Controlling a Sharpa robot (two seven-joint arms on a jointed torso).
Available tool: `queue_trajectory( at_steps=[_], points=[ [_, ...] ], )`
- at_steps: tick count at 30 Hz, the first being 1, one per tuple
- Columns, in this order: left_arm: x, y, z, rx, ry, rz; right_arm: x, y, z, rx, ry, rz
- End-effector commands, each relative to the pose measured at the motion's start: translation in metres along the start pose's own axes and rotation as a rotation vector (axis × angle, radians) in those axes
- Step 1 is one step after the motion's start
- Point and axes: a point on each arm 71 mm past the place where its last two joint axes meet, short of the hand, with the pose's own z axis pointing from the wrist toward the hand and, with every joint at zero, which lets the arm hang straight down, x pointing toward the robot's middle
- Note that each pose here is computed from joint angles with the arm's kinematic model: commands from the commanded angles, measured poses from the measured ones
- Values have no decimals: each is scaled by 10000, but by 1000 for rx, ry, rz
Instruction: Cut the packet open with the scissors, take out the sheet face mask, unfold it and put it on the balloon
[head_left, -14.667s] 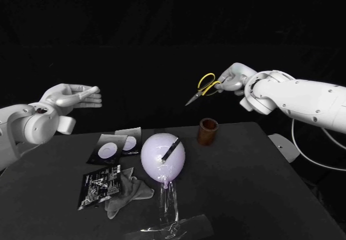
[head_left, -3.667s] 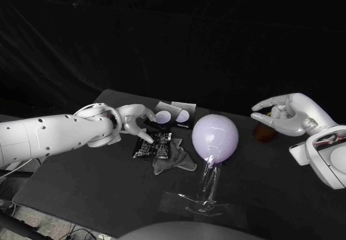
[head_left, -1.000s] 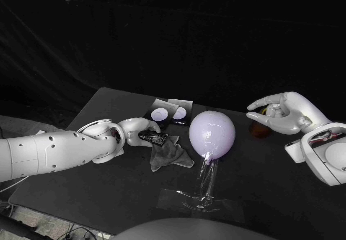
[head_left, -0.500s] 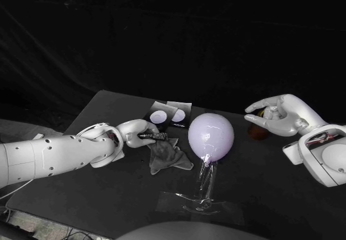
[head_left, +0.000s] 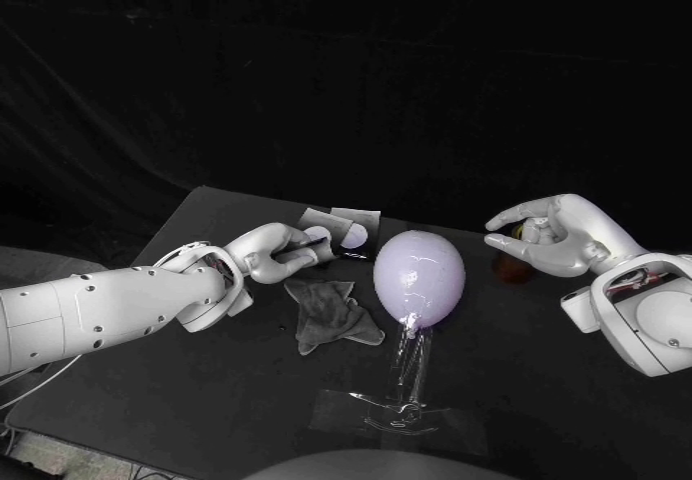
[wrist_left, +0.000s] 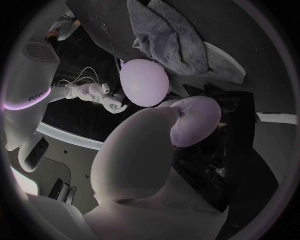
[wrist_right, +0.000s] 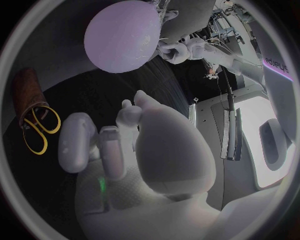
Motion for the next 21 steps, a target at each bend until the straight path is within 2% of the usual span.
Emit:
queue_trajectory(
  at_steps=[1,5,9,12,21],
  points=[
    [-84,-84,27,43,-74,-86,15,12,10,-20,8,-2],
    [-154,-138,68,30,-94,-185,25,23,24,-30,5,-1],
    [-183,-193,112,6,-95,-330,36,50,35,-47,3,4],
    [-169,-264,159,-2,-83,-449,30,82,53,-62,-4,19],
    [-82,-479,328,16,-62,-650,-36,230,175,-119,-16,48]
  ],
)
